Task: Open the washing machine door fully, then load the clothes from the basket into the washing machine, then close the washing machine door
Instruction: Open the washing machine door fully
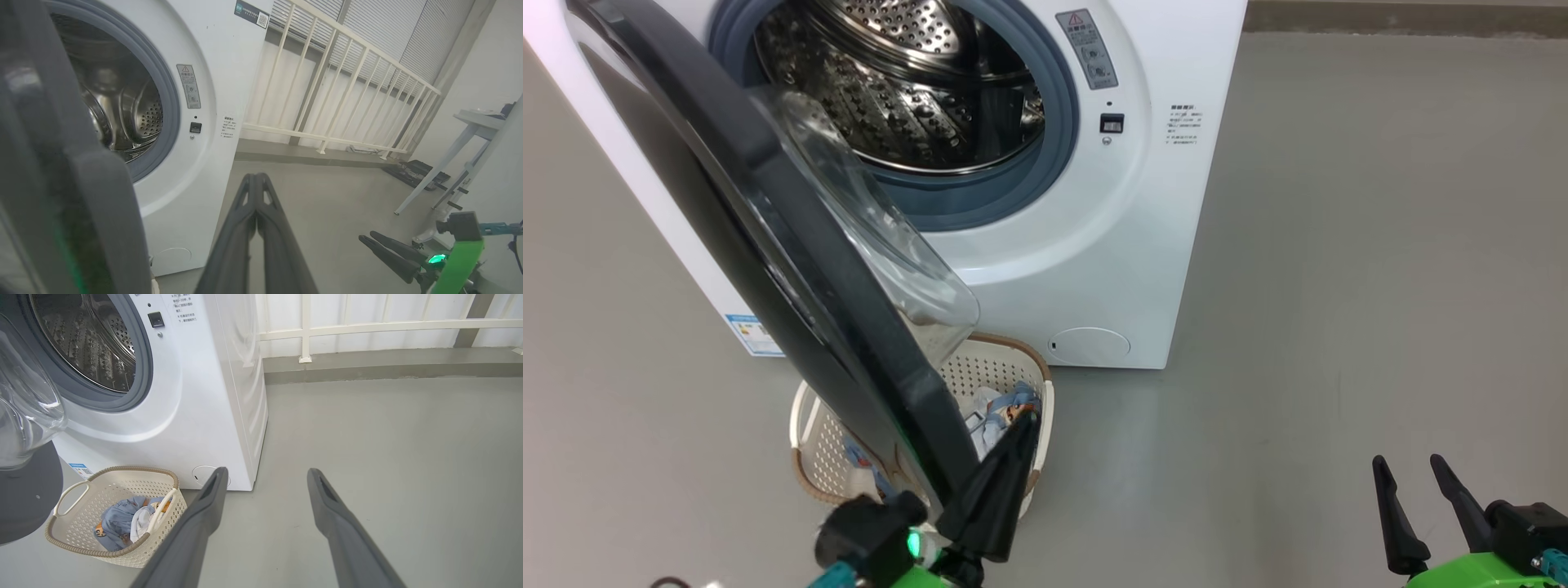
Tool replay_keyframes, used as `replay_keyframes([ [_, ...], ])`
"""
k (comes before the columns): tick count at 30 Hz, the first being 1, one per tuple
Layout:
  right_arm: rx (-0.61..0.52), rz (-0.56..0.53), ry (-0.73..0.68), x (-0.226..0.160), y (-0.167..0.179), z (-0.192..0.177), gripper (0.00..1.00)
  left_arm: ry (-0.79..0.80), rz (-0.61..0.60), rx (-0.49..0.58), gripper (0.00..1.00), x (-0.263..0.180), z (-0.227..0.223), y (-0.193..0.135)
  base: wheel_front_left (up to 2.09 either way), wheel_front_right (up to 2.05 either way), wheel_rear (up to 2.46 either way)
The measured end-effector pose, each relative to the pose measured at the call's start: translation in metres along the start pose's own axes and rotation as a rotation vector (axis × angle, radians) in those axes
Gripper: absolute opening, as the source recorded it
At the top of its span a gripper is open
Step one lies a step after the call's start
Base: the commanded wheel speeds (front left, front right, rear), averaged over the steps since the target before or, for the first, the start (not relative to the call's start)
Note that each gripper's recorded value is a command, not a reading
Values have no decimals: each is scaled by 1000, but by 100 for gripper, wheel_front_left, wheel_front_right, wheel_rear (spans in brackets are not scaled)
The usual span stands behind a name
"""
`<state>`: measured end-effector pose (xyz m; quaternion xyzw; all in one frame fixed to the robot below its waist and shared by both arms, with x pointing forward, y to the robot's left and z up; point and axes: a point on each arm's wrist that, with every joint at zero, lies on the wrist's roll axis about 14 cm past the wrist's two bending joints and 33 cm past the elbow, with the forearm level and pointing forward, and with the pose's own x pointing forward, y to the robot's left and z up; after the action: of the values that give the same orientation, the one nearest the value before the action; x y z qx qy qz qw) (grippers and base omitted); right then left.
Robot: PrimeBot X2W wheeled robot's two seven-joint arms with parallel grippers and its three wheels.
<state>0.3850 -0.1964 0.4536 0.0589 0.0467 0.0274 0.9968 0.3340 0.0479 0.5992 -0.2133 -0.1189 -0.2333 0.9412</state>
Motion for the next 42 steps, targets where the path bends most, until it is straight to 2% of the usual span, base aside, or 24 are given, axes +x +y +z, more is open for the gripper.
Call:
replay_keyframes([
  [6,-1,1,4,2,0,-2,100,115,57,-20,0,-3,-42,19,0,0,0],
  [13,-1,2,3,2,0,-1,100,182,114,-42,0,-8,-67,38,0,0,0],
  [27,-8,21,-13,8,6,5,100,156,178,-61,0,-9,-64,53,0,0,0],
  [42,-25,112,-17,21,36,7,100,82,278,-64,0,-31,-42,71,0,0,0],
])
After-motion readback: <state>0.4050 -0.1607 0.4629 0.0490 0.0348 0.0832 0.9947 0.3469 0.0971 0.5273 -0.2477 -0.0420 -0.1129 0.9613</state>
